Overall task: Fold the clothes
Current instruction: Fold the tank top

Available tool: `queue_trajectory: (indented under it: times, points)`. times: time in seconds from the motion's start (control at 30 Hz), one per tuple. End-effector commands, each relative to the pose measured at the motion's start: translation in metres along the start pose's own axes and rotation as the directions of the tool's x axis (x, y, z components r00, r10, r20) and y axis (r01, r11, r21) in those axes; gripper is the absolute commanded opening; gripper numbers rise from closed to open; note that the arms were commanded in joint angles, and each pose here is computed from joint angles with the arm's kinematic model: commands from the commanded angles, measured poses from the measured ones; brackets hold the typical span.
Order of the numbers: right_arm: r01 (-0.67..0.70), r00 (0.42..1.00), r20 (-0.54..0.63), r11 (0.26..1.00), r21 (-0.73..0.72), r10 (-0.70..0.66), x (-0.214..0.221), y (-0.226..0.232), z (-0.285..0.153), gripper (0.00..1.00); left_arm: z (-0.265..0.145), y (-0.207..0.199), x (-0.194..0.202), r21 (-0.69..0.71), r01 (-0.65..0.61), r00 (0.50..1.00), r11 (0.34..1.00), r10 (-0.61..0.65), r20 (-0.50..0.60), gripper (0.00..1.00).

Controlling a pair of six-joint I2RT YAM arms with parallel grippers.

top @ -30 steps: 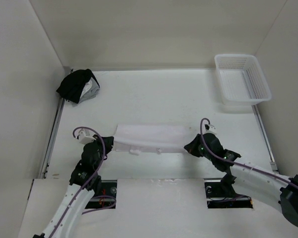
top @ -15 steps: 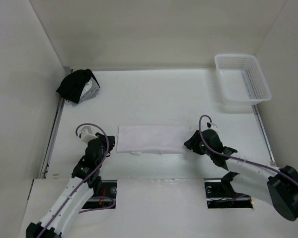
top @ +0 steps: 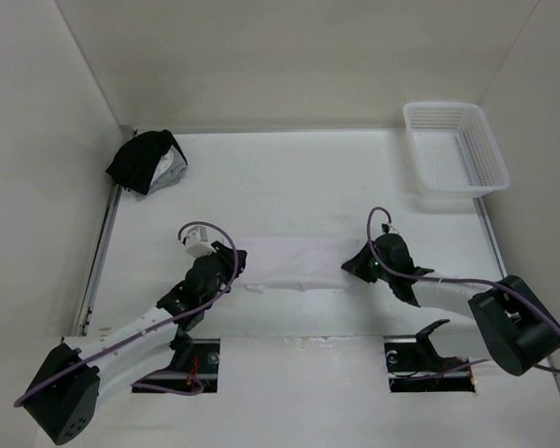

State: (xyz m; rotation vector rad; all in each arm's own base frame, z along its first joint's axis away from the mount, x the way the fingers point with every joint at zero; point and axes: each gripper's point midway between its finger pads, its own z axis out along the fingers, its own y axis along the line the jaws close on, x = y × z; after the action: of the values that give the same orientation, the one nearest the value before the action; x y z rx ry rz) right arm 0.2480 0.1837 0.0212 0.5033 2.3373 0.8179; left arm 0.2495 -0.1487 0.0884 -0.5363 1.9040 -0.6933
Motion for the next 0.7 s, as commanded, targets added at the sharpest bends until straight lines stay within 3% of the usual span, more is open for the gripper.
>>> queue_trajectory:
  times: [0.0, 0.17, 0.33, 0.5, 0.67]
  points:
    - [-0.016, 0.993, 0.112, 0.998, -0.057, 0.022, -0.030, 0.019, -0.007, 0.02, 0.004, -0.036, -0.024, 0.097, 0.031, 0.996, 0.995, -0.039, 0.083, 0.22]
    - [0.022, 0.972, 0.232, 1.000, 0.010, -0.024, -0.054, 0.015, -0.049, 0.00, 0.007, -0.051, -0.008, 0.133, 0.021, 0.999, 0.991, -0.027, 0.041, 0.22]
    - [0.106, 0.940, 0.321, 0.994, 0.038, -0.112, -0.087, 0.043, -0.091, 0.01, 0.007, -0.071, -0.001, 0.186, 0.017, 1.000, 0.982, -0.021, 0.022, 0.22]
    - [0.252, 0.918, 0.306, 0.967, 0.046, -0.254, -0.092, 0.091, -0.097, 0.01, -0.001, -0.084, -0.009, 0.229, 0.028, 0.999, 0.973, -0.038, 0.036, 0.23]
    - [0.414, 0.879, 0.235, 0.908, 0.063, -0.416, -0.067, 0.144, -0.075, 0.03, -0.013, -0.081, -0.022, 0.245, 0.037, 0.996, 0.969, -0.055, 0.064, 0.24]
